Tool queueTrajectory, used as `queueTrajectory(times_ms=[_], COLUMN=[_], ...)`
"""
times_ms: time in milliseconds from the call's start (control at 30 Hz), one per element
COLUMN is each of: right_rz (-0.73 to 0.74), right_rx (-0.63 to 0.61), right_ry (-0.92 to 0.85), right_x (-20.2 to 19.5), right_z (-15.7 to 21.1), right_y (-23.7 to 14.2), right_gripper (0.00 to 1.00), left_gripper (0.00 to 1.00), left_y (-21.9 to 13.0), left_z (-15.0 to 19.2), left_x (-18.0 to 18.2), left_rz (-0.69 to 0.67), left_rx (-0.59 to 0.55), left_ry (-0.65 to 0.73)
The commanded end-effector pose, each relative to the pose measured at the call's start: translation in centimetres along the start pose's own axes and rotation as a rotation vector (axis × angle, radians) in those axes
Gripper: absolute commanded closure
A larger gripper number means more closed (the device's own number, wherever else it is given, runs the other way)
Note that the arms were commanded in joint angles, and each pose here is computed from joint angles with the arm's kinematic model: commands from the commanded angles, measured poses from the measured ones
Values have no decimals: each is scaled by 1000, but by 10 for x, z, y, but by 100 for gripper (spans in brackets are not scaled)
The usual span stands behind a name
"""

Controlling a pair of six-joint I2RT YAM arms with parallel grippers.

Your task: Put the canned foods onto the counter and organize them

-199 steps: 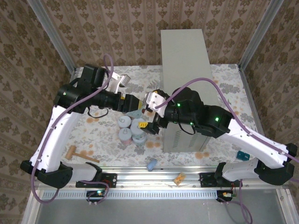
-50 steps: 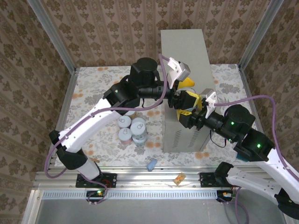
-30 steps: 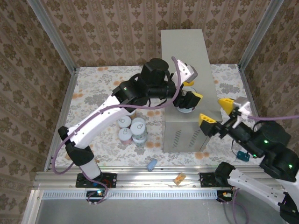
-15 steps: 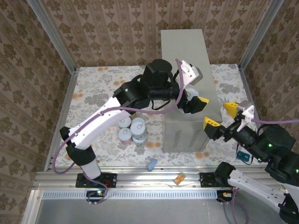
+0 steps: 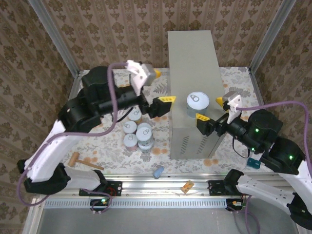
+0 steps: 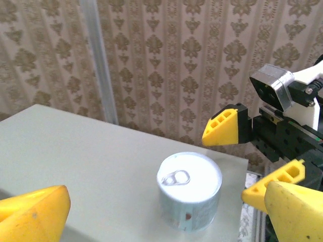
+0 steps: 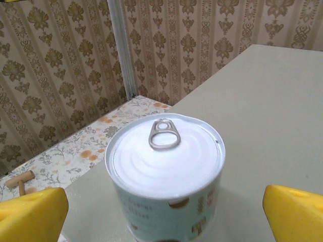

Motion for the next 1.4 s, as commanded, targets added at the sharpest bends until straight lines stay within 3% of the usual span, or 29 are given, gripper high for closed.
queueTrajectory(times_ms=[0,333,600,733,1067,1367], right_rz=[-32,41,119,138,198,261], right_rx=[-61,-32,-27,-36,-78,-111], right_ry=[-7,-18,-26,-31,3,67], right_x=[6,8,0,-10,-64,-134], right_z=[-21,-28,-35,-49,-90,-114], right_y=[6,48,71,80,113,176], right_gripper=[0,4,30,35,36,36], left_gripper=[0,0,0,0,0,0], left_y=[-14,-64,-74,-71,-62,-56], left_z=[23,57,68,69,74,80], left_x=[8,13,15,17,25,30], left_rz=[-75,-185,-218,-217,-212,-209], left_rx=[70,102,114,123,131,141], left_ry=[-18,-81,-93,-93,-111,-127])
Point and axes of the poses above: each hand's point on the last joint's axis, 136 mm out from that joint toward the fingers, its own y axis out along the fingers, its own x axis along the line the jaws close on, z = x × y, the point moved 7 cm from there along -y, back along the fingers, and after that the axes turned 2 degrees about y, right-handed, at the moved point
